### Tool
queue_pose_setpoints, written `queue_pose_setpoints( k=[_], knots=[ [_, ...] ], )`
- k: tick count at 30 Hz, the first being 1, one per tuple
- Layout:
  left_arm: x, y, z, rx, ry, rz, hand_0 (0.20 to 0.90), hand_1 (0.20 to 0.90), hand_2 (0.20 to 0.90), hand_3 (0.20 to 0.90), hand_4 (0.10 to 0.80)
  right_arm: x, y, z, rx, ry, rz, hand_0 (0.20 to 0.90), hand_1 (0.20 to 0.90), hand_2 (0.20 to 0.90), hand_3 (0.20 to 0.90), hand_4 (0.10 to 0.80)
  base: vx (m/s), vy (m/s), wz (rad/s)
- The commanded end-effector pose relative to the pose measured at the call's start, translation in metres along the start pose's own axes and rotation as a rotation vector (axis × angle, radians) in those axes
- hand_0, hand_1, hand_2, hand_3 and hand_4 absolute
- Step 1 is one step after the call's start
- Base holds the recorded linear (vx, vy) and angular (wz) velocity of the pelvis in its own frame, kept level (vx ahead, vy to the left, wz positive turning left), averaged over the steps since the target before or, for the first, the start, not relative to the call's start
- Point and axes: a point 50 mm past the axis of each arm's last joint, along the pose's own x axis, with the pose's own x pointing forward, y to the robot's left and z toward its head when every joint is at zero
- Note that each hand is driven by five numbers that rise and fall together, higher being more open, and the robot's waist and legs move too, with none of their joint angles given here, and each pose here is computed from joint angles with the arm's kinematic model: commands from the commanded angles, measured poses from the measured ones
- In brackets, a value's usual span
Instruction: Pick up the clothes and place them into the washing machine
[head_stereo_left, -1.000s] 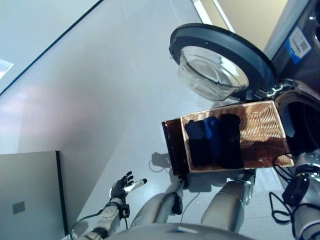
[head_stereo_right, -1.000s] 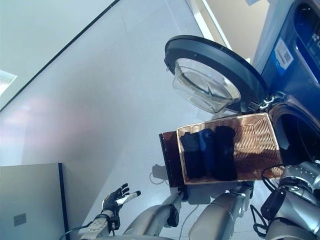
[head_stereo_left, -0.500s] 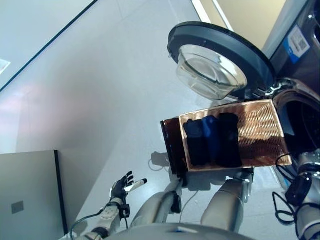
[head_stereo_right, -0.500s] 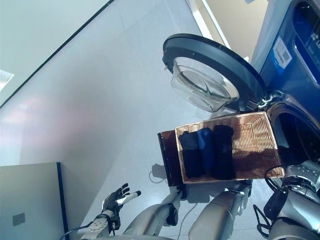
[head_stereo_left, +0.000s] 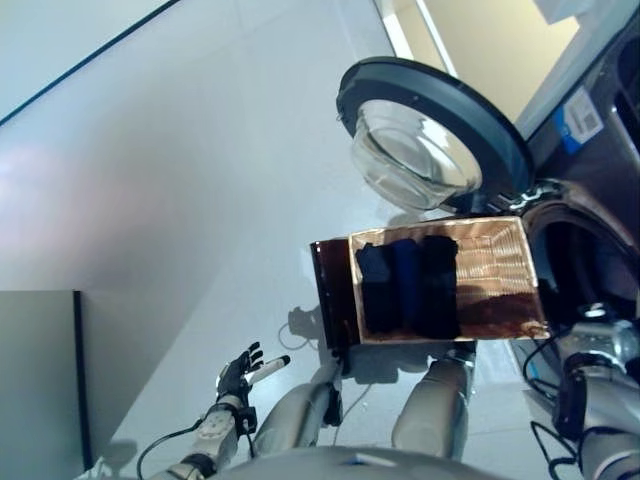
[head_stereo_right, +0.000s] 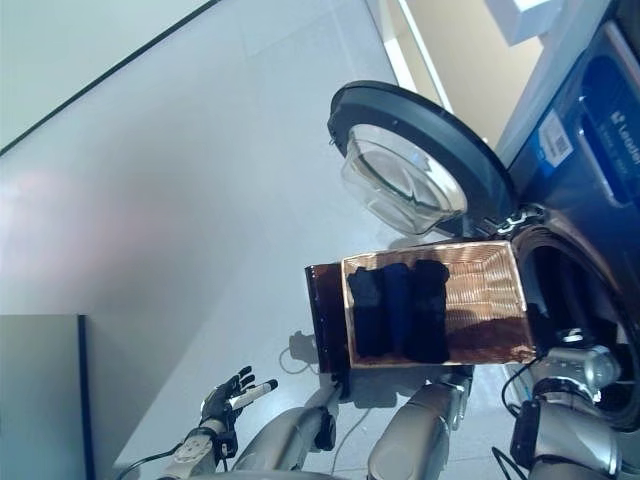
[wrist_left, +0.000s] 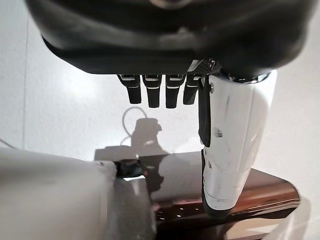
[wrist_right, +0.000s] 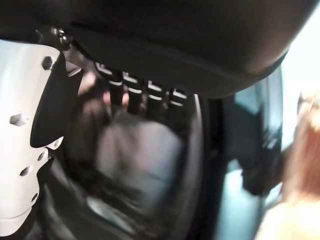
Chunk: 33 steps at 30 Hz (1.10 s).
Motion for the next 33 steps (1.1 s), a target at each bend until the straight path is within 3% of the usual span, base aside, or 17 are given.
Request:
queue_pose_setpoints(
  k=[1,12,17,23,33],
  knots=[
    [0.001,0.047,0.016,0.028,-0.05,0.156,0.9,0.9,0.9,0.9,0.8,-0.007,0.0,-0.013,-0.218,-0.033,0.097,0.9,0.9,0.9,0.9,0.8,0.0,0.0,0.0],
    [0.0,0.069,0.024,0.052,-0.061,0.24,0.9,0.9,0.9,0.9,0.8,-0.052,-0.023,-0.104,-0.719,0.185,0.336,0.9,0.9,0.9,0.9,0.8,0.008,-0.043,-0.07],
    [-0.001,0.075,0.025,0.063,-0.066,0.248,0.9,0.9,0.9,0.9,0.8,-0.064,-0.023,-0.119,-0.841,0.202,0.44,0.9,0.9,0.9,0.9,0.8,0.018,-0.015,-0.04],
    [-0.001,0.082,0.03,0.103,-0.068,0.283,0.9,0.9,0.9,0.9,0.8,-0.075,-0.006,-0.131,-0.96,0.174,0.512,0.9,0.9,0.9,0.9,0.8,-0.007,-0.01,-0.06],
    [0.005,0.063,0.035,0.113,-0.085,0.241,0.9,0.9,0.9,0.9,0.8,-0.101,0.024,-0.154,-1.104,0.137,0.677,0.9,0.9,0.9,0.9,0.8,-0.061,0.009,0.05]
  ],
)
